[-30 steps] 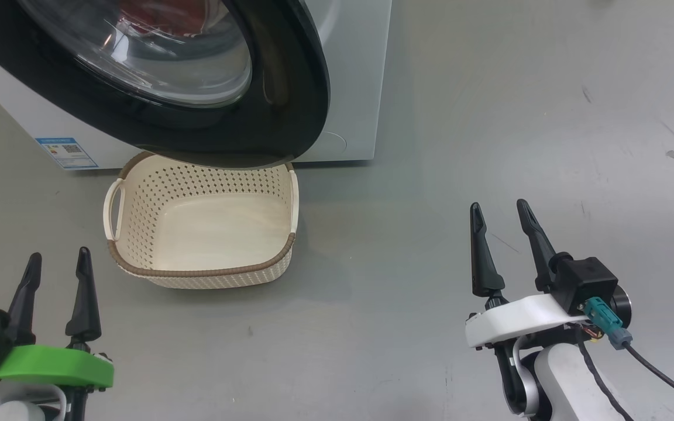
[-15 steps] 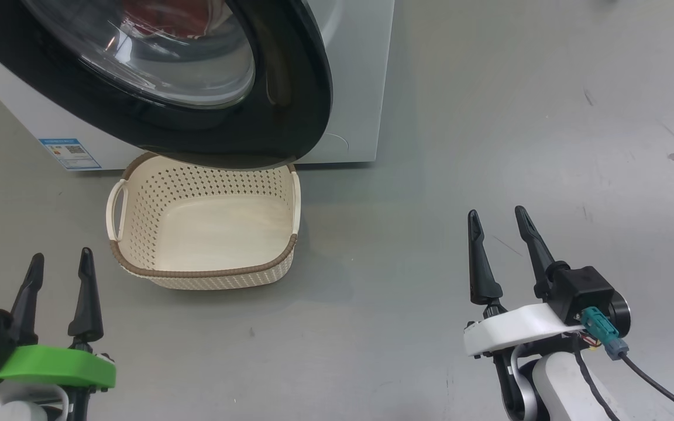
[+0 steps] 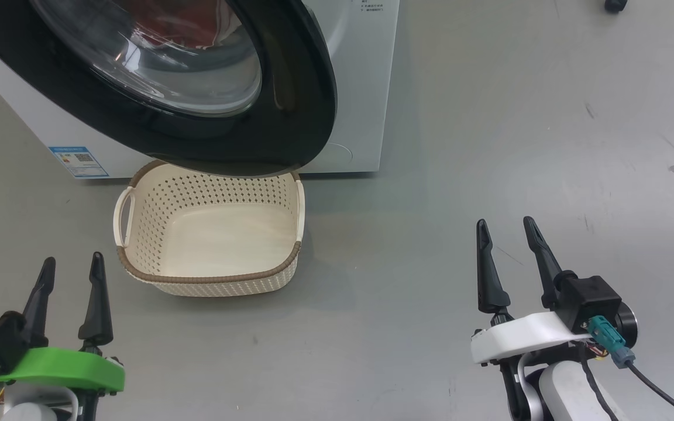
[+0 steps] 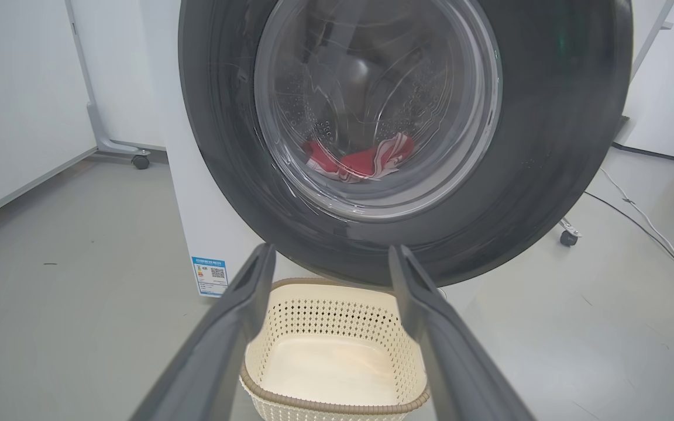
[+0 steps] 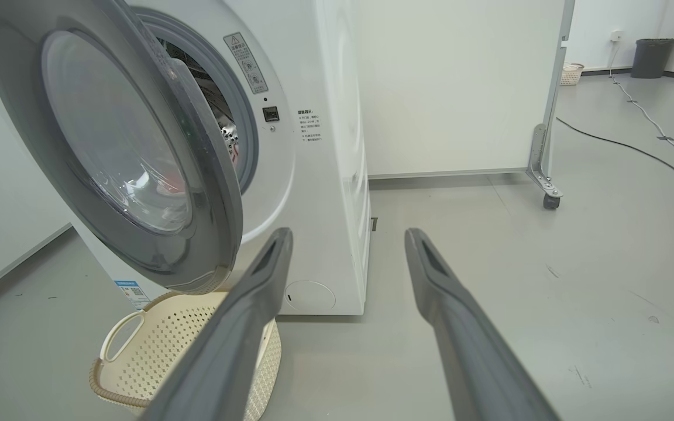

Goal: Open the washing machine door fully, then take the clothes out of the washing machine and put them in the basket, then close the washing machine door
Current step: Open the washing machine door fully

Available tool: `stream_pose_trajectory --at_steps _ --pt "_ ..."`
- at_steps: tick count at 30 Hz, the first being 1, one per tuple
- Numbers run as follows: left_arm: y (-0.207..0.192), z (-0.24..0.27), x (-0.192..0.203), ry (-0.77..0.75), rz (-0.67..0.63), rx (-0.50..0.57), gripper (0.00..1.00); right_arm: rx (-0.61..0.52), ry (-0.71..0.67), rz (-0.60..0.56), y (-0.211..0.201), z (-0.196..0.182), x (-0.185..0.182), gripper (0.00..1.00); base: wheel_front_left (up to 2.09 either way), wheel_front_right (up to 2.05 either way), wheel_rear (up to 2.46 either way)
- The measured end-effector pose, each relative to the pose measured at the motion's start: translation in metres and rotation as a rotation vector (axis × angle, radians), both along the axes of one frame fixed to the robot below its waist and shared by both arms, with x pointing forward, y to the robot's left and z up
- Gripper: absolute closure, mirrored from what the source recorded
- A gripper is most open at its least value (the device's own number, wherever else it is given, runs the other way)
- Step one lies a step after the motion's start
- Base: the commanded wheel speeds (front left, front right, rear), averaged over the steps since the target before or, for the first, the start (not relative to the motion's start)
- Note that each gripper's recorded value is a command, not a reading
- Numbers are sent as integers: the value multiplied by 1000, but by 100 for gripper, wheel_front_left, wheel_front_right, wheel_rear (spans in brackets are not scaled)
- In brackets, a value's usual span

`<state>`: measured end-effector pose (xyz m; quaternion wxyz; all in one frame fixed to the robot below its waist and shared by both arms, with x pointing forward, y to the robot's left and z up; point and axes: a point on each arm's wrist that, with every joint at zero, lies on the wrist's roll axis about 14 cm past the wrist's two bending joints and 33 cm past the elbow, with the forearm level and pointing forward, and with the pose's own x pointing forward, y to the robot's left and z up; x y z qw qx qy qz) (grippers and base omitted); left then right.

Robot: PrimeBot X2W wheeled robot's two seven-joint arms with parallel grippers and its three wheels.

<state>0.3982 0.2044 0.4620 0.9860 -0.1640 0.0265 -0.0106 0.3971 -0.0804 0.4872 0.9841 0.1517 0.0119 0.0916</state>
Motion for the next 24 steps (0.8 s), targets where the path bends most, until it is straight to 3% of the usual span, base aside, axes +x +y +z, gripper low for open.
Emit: stream_pose_trajectory --at_steps 24 --pt "-7 2 -26 1 3 7 0 6 20 -11 -8 -3 -23 0 0 0 0"
